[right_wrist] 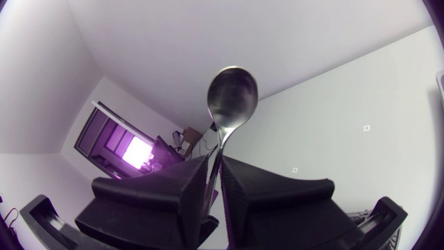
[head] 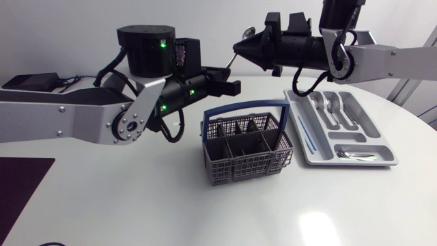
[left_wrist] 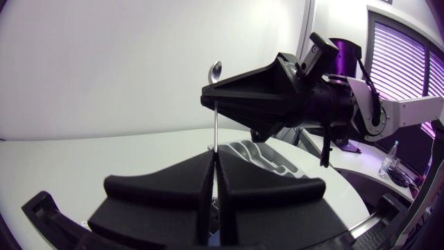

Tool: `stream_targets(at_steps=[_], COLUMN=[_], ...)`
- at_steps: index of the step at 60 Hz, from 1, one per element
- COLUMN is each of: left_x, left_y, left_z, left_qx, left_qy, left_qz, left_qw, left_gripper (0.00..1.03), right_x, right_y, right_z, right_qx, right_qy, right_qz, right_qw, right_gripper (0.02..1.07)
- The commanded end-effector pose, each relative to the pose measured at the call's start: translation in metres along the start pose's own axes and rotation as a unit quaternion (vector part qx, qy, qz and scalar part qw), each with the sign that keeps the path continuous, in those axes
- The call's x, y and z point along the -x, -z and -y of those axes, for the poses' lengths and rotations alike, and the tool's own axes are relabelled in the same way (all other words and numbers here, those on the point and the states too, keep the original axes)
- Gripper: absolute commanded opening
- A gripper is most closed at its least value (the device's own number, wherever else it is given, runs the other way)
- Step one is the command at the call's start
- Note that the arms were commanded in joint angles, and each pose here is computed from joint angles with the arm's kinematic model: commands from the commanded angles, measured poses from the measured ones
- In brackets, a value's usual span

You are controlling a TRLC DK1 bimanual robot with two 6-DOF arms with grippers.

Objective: Unload the cutlery basket into the drawer organizer.

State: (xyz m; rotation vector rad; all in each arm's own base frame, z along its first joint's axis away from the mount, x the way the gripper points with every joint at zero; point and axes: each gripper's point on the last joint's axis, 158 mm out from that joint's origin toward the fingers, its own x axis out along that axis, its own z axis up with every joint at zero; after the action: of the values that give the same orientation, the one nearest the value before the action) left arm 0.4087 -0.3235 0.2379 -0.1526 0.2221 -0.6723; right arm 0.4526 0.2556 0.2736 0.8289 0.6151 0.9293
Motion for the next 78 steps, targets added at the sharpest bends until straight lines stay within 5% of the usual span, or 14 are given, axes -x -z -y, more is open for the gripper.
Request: stream_targets(at_steps=[1,9,21,48,78], left_x=[-0.007,-0.007,0.001,0.071,0.102], left_y=[-0.012,-0.015,-0.016,-0.041,0.019], left_z=[0.003,0.007,0.008,-0.003,-0.023], left_qx=[0.002,-0.016,-0.084,-0.219,-0.278], left_qy=[0.006,0.005,-0.006,-0.028,-0.028], left_qz=[0.016,0.01,-0.019,-0.025,-0.132], left_qw=[1.0,1.0,0.996,0.975,0.951], left_gripper=[0.14,0.44,0.71,0.75,0.84], right_x=[-0.006,-0.003,0.014,0.114,0.219], right_y=[-0.003,-0.003,-0.007,-0.043,-0.006], right_z=[-0.006,-0.006,-0.004,0.036,0.111], right_qx=[-0.011,-0.009,0.011,0.073,0.188], right_qy=[-0.006,-0.003,0.011,0.09,0.169], right_qz=[0.0,-0.002,-0.011,-0.016,-0.194], right_qw=[1.0,1.0,1.0,0.993,0.948], right_gripper=[0.14,0.13,0.13,0.13,0.13])
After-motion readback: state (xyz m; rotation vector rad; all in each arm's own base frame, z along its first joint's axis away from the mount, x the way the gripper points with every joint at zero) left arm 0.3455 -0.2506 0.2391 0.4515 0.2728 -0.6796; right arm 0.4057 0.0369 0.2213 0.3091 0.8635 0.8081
